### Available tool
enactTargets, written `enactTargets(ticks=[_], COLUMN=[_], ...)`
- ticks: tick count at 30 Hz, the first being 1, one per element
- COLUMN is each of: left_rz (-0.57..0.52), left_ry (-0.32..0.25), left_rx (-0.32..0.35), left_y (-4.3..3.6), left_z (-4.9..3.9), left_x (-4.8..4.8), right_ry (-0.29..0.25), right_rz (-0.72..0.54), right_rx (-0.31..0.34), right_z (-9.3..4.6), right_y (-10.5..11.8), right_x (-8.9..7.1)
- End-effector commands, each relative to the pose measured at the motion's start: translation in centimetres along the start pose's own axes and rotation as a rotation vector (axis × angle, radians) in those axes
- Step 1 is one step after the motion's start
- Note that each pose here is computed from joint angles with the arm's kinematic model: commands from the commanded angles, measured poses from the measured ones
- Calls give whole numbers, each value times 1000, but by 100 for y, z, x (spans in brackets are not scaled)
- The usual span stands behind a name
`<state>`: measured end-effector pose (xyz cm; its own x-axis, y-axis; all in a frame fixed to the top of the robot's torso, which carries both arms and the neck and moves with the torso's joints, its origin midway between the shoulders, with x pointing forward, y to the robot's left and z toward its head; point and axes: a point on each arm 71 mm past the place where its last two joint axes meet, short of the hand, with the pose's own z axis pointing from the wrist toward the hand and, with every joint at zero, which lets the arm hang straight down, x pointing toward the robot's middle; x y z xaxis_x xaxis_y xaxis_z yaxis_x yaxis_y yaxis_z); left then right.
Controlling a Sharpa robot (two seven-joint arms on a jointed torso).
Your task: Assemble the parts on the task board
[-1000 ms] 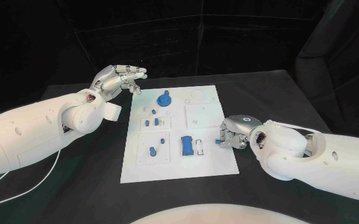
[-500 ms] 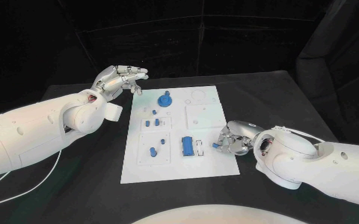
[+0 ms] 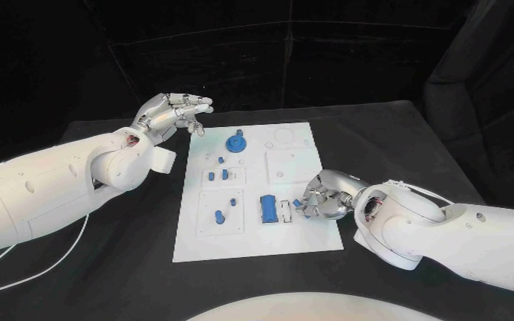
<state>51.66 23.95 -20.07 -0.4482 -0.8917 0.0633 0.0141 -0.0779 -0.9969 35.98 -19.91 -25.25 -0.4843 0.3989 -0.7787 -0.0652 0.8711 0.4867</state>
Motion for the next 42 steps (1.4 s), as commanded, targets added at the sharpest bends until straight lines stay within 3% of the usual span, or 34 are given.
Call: enactTargets(ticks=[1,11,22,33,42], left_rz=[-9,-10,-9,-10,-10], left_ry=[14,17,17,17,17], left_rx=[-4,-6,-5,-7,-8], left_y=[-2,1,1,2,2], left_z=[6,9,9,4,2], left_x=[16,24,24,19,16], right_ry=[-10,39,50,73,56], right_rz=[30,17,8,-40,-69], right_rx=[8,33,43,55,56], right_z=[32,153,234,246,239], right_y=[19,120,205,209,202], right_x=[3,106,165,188,172])
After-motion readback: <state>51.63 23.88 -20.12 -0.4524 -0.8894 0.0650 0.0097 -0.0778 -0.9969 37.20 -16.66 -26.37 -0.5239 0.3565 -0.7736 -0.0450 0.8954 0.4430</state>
